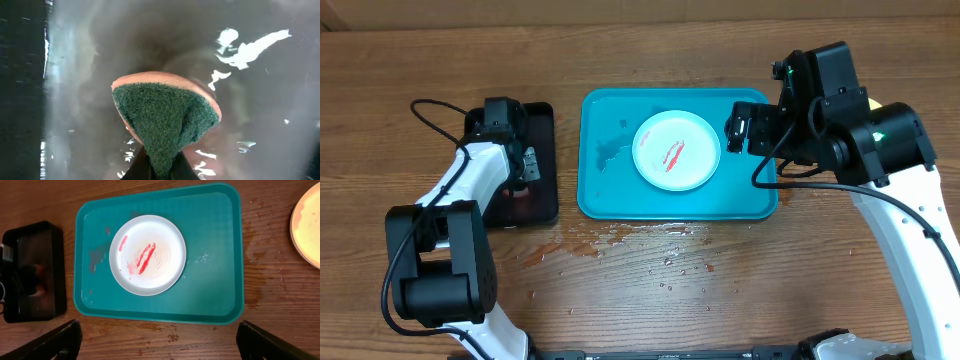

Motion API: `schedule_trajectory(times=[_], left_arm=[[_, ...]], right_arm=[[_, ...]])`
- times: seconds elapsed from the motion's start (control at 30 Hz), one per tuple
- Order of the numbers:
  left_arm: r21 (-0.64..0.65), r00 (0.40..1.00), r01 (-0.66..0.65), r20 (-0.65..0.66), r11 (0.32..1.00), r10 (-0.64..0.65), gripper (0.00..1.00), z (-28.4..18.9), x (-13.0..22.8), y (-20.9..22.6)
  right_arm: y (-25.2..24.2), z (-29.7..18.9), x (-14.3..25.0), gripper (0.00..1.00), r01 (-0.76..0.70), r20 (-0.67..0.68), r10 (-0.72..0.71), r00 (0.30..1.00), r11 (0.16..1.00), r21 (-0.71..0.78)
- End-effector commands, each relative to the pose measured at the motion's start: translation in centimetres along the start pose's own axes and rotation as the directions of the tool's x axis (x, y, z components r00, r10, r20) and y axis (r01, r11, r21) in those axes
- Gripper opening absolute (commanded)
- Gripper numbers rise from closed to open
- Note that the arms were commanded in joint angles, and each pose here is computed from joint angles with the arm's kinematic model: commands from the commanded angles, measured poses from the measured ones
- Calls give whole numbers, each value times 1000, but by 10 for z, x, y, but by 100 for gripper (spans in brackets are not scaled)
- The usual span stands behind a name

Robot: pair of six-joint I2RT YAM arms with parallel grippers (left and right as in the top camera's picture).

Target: Clean dirty plates on tray and stack at the side

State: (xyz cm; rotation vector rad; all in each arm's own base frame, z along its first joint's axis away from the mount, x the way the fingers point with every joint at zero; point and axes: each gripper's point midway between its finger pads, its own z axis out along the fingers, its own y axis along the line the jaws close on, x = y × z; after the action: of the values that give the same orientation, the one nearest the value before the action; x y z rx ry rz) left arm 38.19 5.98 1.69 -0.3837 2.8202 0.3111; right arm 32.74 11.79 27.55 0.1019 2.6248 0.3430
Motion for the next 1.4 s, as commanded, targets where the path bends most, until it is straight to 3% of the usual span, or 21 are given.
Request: schedule_trajectory(times=[0.0,0.53,0.9,1.13,1.37], left_arm=[[-58,998,28,60,998,-25,4,-8,-17,9],[251,998,43,-49,967,-32,4,31,-1,-42],[351,996,71,17,934,-82,4,-4,-27,-39],[308,986,69,126,949,-112,4,-37,-48,-21],[212,985,84,128,974,-113,4,-26,-47,-6]], right_arm=[[2,-10,-7,100,4,40,-3,999,1000,-12],[2,-10,-7,100,4,37,-3,999,1000,-11],[3,-10,-9,100,4,48,-3,999,1000,-16],[3,-10,-10,100,5,50,-4,999,1000,-16],[3,-10,-10,100,4,50,-3,999,1000,-16]])
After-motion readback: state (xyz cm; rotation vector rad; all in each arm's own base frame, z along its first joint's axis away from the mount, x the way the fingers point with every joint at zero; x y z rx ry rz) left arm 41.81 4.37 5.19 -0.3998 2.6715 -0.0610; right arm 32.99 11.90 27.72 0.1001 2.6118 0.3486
